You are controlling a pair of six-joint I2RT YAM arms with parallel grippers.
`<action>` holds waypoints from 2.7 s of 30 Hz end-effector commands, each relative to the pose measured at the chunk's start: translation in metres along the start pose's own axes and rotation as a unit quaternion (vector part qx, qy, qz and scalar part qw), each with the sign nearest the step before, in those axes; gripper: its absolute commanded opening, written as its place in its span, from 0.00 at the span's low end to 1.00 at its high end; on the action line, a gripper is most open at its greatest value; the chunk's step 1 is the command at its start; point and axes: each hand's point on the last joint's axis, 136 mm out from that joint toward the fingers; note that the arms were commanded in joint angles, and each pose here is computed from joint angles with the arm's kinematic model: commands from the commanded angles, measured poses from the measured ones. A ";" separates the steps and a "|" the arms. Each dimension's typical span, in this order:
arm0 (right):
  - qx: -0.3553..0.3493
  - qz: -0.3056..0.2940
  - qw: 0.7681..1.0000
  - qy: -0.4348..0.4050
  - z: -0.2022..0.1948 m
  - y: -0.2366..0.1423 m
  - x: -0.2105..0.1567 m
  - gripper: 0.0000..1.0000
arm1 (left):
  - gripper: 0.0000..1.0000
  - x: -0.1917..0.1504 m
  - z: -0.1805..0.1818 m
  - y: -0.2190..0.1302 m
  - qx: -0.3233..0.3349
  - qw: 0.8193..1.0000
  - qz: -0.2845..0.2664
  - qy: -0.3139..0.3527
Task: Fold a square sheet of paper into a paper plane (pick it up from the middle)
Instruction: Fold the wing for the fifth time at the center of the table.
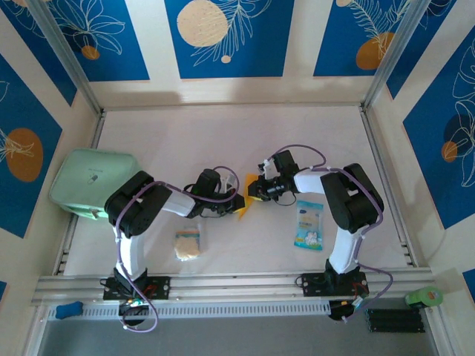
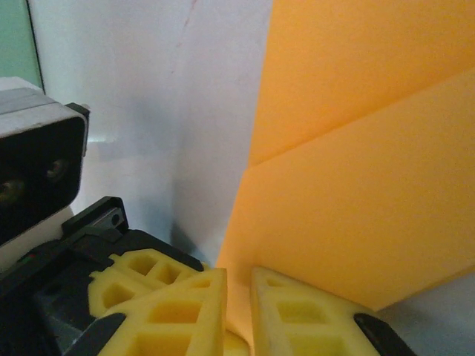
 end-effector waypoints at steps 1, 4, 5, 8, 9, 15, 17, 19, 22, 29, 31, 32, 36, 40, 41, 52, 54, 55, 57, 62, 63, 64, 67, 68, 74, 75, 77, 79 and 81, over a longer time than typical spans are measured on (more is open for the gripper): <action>-0.002 0.008 1.000 0.004 -0.001 0.005 -0.002 0.17 | 0.07 -0.002 0.073 -0.004 0.116 0.991 -0.019 -0.058; -0.004 0.010 1.000 0.007 -0.004 0.006 -0.003 0.17 | 0.09 -0.002 0.070 -0.005 0.114 0.992 -0.019 -0.057; -0.006 0.012 1.000 0.009 -0.005 0.007 -0.004 0.16 | 0.09 -0.001 0.070 -0.005 0.114 0.992 -0.019 -0.056; -0.011 0.016 1.000 0.014 -0.009 0.008 -0.005 0.17 | 0.10 -0.002 0.067 -0.006 0.112 0.992 -0.020 -0.055; -0.014 0.017 1.000 0.016 -0.010 0.009 -0.006 0.17 | 0.10 -0.002 0.066 -0.007 0.111 0.992 -0.019 -0.055; -0.034 0.029 0.999 0.028 -0.020 0.011 -0.011 0.16 | 0.12 -0.004 0.061 -0.009 0.105 0.993 -0.019 -0.054; -0.036 0.031 0.998 0.031 -0.021 0.012 -0.011 0.16 | 0.12 -0.006 0.059 -0.011 0.104 0.993 -0.018 -0.054; -0.037 0.033 0.998 0.031 -0.021 0.012 -0.012 0.16 | 0.13 -0.006 0.056 -0.013 0.102 0.993 -0.020 -0.054; -0.038 0.034 0.998 0.032 -0.021 0.013 -0.011 0.16 | 0.13 -0.010 0.052 -0.017 0.100 0.994 -0.018 -0.051; -0.038 0.035 0.998 0.030 -0.020 0.013 -0.009 0.16 | 0.14 -0.015 0.045 -0.025 0.094 0.994 -0.018 -0.048; -0.038 0.035 0.998 0.029 -0.019 0.013 -0.009 0.16 | 0.14 -0.017 0.042 -0.025 0.091 0.995 -0.016 -0.046; -0.037 0.036 0.998 0.029 -0.019 0.014 -0.010 0.16 | 0.14 -0.017 0.040 -0.025 0.090 0.995 -0.015 -0.044; -0.036 0.037 0.998 0.028 -0.018 0.014 -0.009 0.16 | 0.14 -0.021 0.040 -0.021 0.093 0.995 -0.006 -0.042; -0.036 0.037 0.998 0.028 -0.017 0.014 -0.009 0.16 | 0.14 -0.024 0.046 -0.020 0.107 0.993 -0.003 -0.040; -0.036 0.038 0.998 0.028 -0.016 0.015 -0.009 0.16 | 0.14 -0.024 0.047 -0.020 0.110 0.993 -0.001 -0.040; -0.048 0.046 0.997 0.028 -0.015 0.014 -0.007 0.17 | 0.20 -0.012 0.007 -0.049 0.119 0.991 -0.058 0.027; -0.050 0.046 0.997 0.026 -0.015 0.014 -0.007 0.17 | 0.20 -0.012 -0.006 -0.054 0.108 0.991 -0.067 0.044; -0.051 0.046 0.997 0.026 -0.015 0.013 -0.007 0.17 | 0.20 -0.012 -0.014 -0.054 0.098 0.992 -0.068 0.051; -0.051 0.047 0.997 0.026 -0.015 0.013 -0.007 0.17 | 0.20 -0.016 -0.025 -0.049 0.081 0.993 -0.061 0.057; -0.053 0.049 0.997 0.029 -0.016 0.014 -0.008 0.17 | 0.16 -0.020 -0.035 -0.031 0.055 0.996 -0.039 0.053; -0.053 0.050 0.997 0.029 -0.016 0.014 -0.007 0.17 | 0.15 -0.020 -0.035 -0.027 0.052 0.997 -0.036 0.051; -0.053 0.050 0.997 0.028 -0.015 0.014 -0.007 0.17 | 0.14 -0.020 -0.036 -0.023 0.047 0.997 -0.031 0.049; -0.054 0.052 0.997 0.028 -0.015 0.015 -0.007 0.17 | 0.13 -0.021 -0.038 -0.012 0.042 0.998 -0.016 0.045; -0.055 0.051 0.997 0.028 -0.015 0.014 -0.007 0.17 | 0.13 -0.021 -0.038 -0.009 0.042 0.998 -0.012 0.045; -0.057 0.055 0.996 0.030 -0.016 0.015 -0.008 0.17 | 0.12 -0.021 -0.027 -0.002 0.065 0.997 -0.007 0.041; -0.058 0.056 0.996 0.031 -0.016 0.015 -0.008 0.17 | 0.12 -0.021 -0.023 -0.003 0.072 0.997 -0.008 0.041; -0.060 0.058 0.996 0.032 -0.017 0.016 -0.010 0.17 | 0.12 -0.022 -0.015 -0.004 0.086 0.995 -0.009 0.039; -0.061 0.058 0.996 0.032 -0.018 0.015 -0.009 0.17 | 0.11 -0.023 -0.009 -0.004 0.092 0.995 -0.009 0.037; -0.060 0.058 0.996 0.033 -0.017 0.015 -0.009 0.17 | 0.11 -0.023 -0.004 -0.004 0.097 0.995 -0.008 0.033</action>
Point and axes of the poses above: each hand's point on the last joint's axis, 136 mm out from that joint toward the fingers, its own y axis out along the fingers, its own z axis along the line the jaws close on, x = y × z, and after that the axes turned 15 degrees about -y, right-handed
